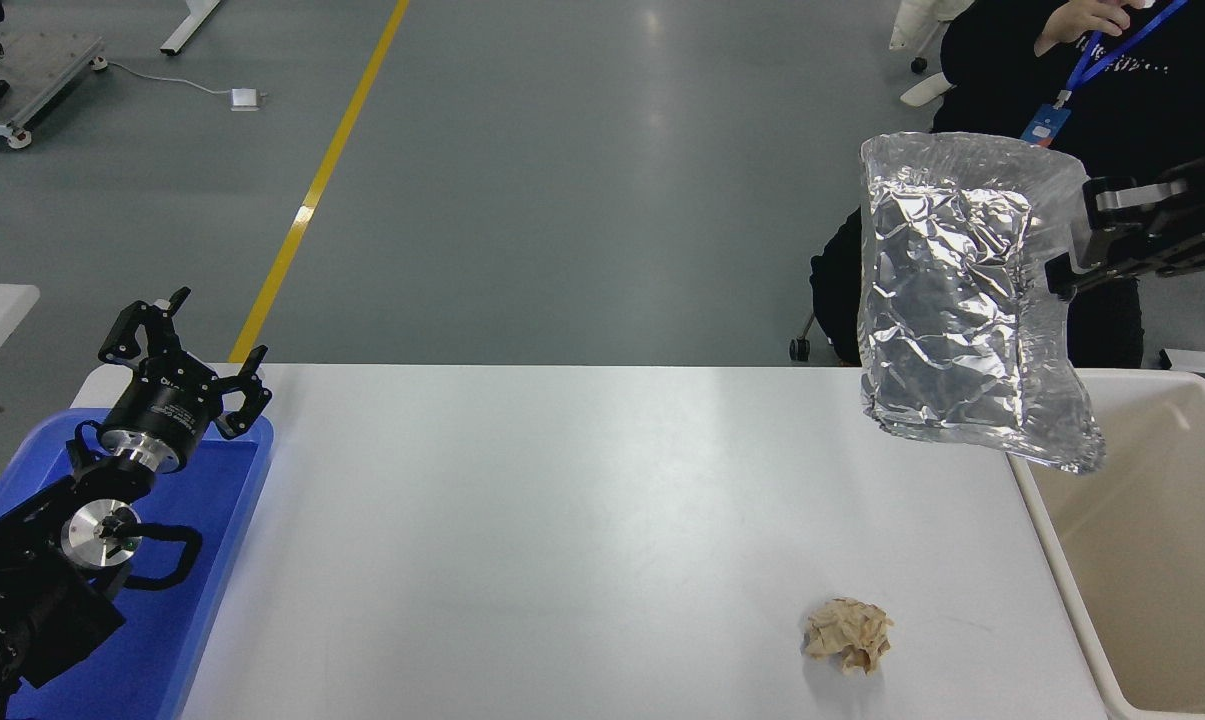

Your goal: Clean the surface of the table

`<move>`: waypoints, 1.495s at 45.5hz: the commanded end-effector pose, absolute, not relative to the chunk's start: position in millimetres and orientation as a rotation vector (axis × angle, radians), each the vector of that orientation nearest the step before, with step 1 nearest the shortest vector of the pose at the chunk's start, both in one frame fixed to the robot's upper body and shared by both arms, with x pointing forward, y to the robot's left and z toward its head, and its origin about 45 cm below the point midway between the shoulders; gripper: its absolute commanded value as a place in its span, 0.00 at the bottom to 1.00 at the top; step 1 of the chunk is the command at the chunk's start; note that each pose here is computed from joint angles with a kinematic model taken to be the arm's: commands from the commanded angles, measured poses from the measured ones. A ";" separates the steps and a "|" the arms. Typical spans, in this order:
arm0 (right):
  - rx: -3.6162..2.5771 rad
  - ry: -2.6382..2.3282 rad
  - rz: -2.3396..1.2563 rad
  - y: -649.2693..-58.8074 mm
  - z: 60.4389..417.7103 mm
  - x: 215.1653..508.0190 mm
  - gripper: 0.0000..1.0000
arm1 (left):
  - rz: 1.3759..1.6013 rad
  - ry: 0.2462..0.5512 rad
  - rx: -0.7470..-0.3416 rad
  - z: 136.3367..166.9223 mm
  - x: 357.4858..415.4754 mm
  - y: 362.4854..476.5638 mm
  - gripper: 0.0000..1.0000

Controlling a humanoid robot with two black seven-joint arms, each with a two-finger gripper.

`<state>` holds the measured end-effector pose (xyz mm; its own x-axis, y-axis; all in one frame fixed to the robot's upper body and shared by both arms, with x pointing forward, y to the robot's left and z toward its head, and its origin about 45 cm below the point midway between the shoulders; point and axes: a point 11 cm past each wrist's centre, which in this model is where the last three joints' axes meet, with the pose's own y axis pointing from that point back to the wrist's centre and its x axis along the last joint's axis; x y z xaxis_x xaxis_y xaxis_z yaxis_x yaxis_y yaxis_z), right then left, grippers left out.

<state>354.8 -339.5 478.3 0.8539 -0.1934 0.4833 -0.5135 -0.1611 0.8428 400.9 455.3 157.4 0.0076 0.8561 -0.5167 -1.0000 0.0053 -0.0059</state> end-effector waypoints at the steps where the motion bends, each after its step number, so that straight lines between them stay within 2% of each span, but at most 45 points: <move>1: 1.623 -0.801 0.088 -433.8 437.5 384.2 0.00 | 1.522 0.422 -0.428 157.3 400.9 455.3 1.00; 9: 1.544 -1.003 -0.057 -497.5 392.5 393.6 0.00 | 1.522 0.422 -0.428 157.3 400.9 455.3 1.00; 15: 1.463 -1.134 -0.160 -540.8 354.7 386.6 0.00 | 1.522 0.422 -0.428 157.3 400.9 455.3 1.00; 26: 1.332 -1.275 -0.271 -572.0 278.9 372.9 0.00 | 1.522 0.422 -0.428 157.3 400.9 455.3 1.00; 32: 1.264 -1.348 -0.308 -573.1 235.3 366.8 0.00 | 1.523 0.421 -0.428 157.7 400.7 456.0 1.00; 34: 1.249 -1.369 -0.322 -571.3 221.0 364.6 0.00 | 1.523 0.423 -0.427 156.7 400.4 455.5 1.00; 37: 1.222 -1.393 -0.343 -568.5 199.1 360.3 0.00 | 1.523 0.422 -0.430 157.4 400.9 455.4 1.00; 40: 1.175 -1.423 -0.361 -568.0 175.9 354.2 0.00 | 1.523 0.423 -0.427 156.7 400.4 455.5 1.00; 41: 1.157 -1.431 -0.366 -567.9 168.6 352.4 0.00 | 1.523 0.422 -0.430 157.4 400.9 455.4 1.00; 43: 1.129 -1.451 -0.368 -565.5 155.8 351.7 0.00 | 1.523 0.423 -0.427 156.7 400.4 455.5 1.00; 48: 1.067 -1.492 -0.362 -555.6 127.2 350.7 0.00 | 1.522 0.422 -0.428 157.3 400.9 455.3 1.00; 56: 0.959 -1.555 -0.317 -537.4 99.9 346.7 0.00 | 1.523 0.423 -0.427 156.7 400.4 455.5 1.00; 66: 0.908 -1.615 -0.258 -513.1 86.2 350.9 0.00 | 1.523 0.422 -0.430 157.4 400.9 455.4 1.00; 68: 0.910 -1.616 -0.256 -510.4 84.5 351.2 0.00 | 1.523 0.423 -0.427 156.7 400.4 455.5 1.00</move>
<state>356.8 -534.8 108.2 0.0613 -0.7138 0.6977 -0.4159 0.6172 0.6679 400.7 455.4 157.1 0.0068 0.8561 -0.5167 -1.0000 0.0049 -0.0050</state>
